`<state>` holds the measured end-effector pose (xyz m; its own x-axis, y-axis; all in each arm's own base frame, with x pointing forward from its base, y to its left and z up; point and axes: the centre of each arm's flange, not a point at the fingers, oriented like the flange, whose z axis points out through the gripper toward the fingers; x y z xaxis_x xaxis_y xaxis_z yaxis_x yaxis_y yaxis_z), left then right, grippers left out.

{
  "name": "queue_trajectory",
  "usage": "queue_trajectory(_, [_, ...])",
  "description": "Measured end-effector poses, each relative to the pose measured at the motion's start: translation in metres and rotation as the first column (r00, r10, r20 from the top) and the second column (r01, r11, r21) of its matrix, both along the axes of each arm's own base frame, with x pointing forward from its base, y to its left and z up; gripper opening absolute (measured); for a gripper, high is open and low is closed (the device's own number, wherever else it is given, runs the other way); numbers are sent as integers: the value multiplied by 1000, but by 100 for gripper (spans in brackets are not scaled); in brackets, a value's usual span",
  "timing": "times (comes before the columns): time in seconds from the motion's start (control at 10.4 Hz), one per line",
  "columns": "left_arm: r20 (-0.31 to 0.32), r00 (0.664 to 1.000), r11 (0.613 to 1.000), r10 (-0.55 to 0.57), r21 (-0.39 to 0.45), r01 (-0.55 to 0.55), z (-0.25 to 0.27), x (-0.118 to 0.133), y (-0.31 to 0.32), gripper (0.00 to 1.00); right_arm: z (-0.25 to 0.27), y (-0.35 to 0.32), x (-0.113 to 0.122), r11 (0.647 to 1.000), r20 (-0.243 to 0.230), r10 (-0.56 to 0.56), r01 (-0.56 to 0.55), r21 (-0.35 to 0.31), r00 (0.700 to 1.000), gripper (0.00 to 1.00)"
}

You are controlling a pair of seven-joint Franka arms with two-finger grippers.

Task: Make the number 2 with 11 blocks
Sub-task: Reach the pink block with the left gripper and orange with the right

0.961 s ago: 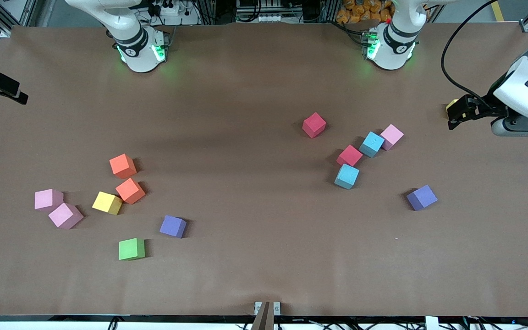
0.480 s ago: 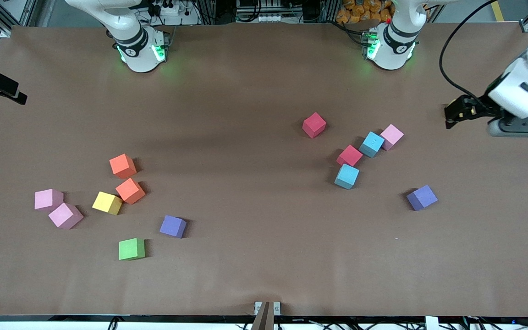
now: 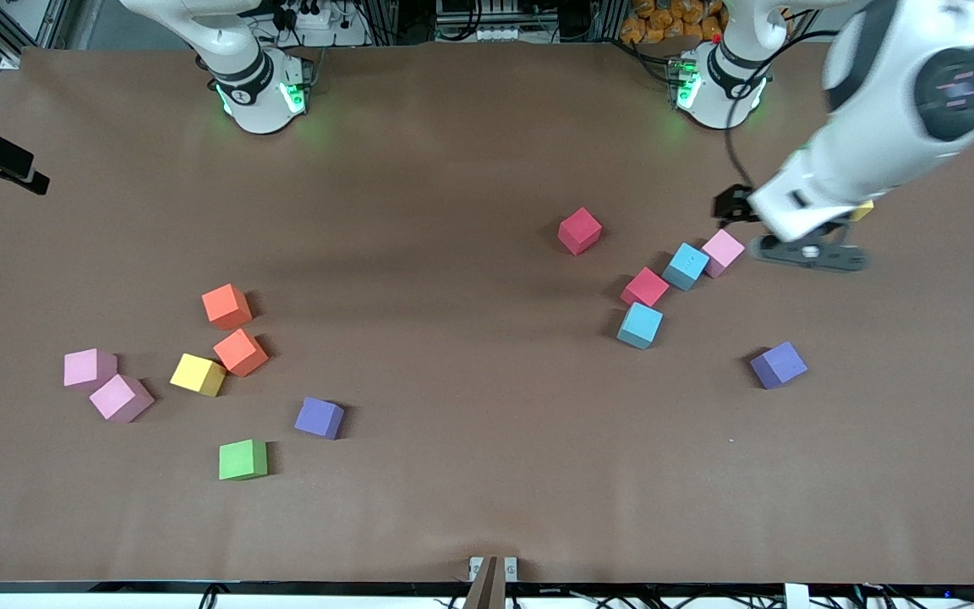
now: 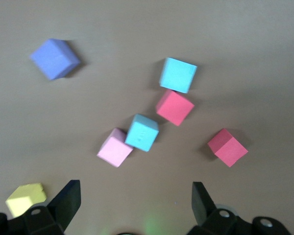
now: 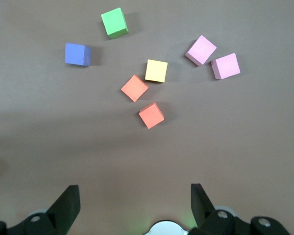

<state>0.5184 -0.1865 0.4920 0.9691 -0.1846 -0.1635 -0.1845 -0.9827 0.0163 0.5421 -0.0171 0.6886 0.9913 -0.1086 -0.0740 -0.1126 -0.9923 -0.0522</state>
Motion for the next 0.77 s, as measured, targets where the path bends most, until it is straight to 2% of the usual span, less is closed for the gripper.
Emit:
queue_trajectory(0.19, [-2,993,992,122,37,-121,-42,-27,-49,100,-12,2,9,1000,-9,2,-2,-1,1000,100])
queue_trajectory(0.29, [-12,981,980,193,48,-192,-62,-44,-73,100,-29,4,21,1000,-18,5,-5,-2,1000,100])
queue_trajectory(0.58, [-28,945,945,326,26,-325,-124,-87,-111,100,-115,9,64,1000,-102,20,-20,-6,995,100])
queue_trajectory(0.67, [-18,931,931,364,29,-363,-143,-103,-122,100,-145,9,78,999,-120,54,-55,0,991,100])
queue_trajectory(0.77, [-15,916,916,401,38,-400,-160,-119,-133,100,-176,9,91,994,-114,107,-107,11,988,100])
